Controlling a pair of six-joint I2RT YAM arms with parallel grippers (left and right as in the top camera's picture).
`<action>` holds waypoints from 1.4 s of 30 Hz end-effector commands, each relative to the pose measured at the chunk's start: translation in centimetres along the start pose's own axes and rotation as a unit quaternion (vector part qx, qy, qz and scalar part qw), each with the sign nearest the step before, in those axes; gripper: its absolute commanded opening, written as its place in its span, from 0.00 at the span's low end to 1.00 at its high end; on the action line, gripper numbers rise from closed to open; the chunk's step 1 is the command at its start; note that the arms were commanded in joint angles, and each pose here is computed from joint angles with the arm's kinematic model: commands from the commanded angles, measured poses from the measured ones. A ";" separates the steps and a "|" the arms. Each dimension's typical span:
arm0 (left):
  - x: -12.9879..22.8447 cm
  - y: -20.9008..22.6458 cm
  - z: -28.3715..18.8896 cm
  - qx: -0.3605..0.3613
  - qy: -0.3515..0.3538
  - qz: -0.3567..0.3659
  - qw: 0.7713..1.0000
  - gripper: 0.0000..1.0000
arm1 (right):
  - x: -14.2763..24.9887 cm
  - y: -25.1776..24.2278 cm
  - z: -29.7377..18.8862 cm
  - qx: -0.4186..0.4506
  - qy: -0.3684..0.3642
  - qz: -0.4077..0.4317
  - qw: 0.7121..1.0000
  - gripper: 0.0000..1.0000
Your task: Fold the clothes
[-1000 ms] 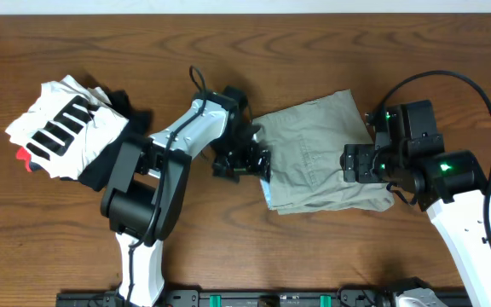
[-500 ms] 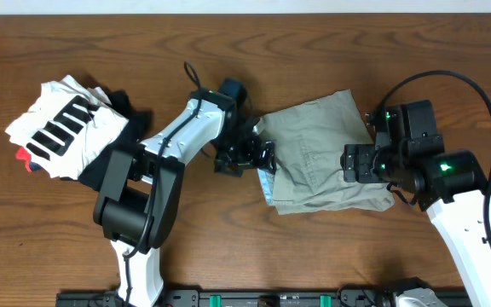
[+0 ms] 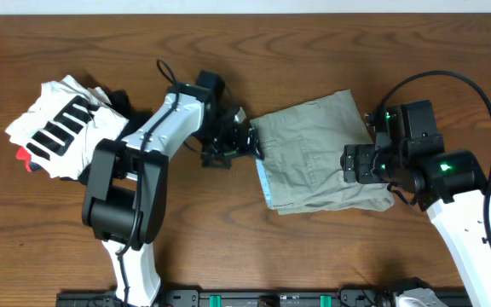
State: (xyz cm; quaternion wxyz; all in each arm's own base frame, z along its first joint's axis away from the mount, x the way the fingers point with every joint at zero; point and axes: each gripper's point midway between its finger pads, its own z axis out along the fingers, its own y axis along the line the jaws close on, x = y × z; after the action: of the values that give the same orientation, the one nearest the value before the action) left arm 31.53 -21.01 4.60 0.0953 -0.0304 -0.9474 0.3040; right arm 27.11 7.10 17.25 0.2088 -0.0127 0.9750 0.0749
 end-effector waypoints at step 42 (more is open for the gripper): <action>2.6 -4.5 11.9 0.018 0.056 -0.035 0.998 0.06 | 0.1 -1.8 -0.2 0.050 -0.001 0.004 0.999 0.88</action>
State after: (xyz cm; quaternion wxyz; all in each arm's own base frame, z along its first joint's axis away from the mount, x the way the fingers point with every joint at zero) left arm 28.96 -31.72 0.14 0.1290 -0.0083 -0.9273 0.3512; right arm 26.95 5.87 17.00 0.2064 -0.0086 0.9776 0.0397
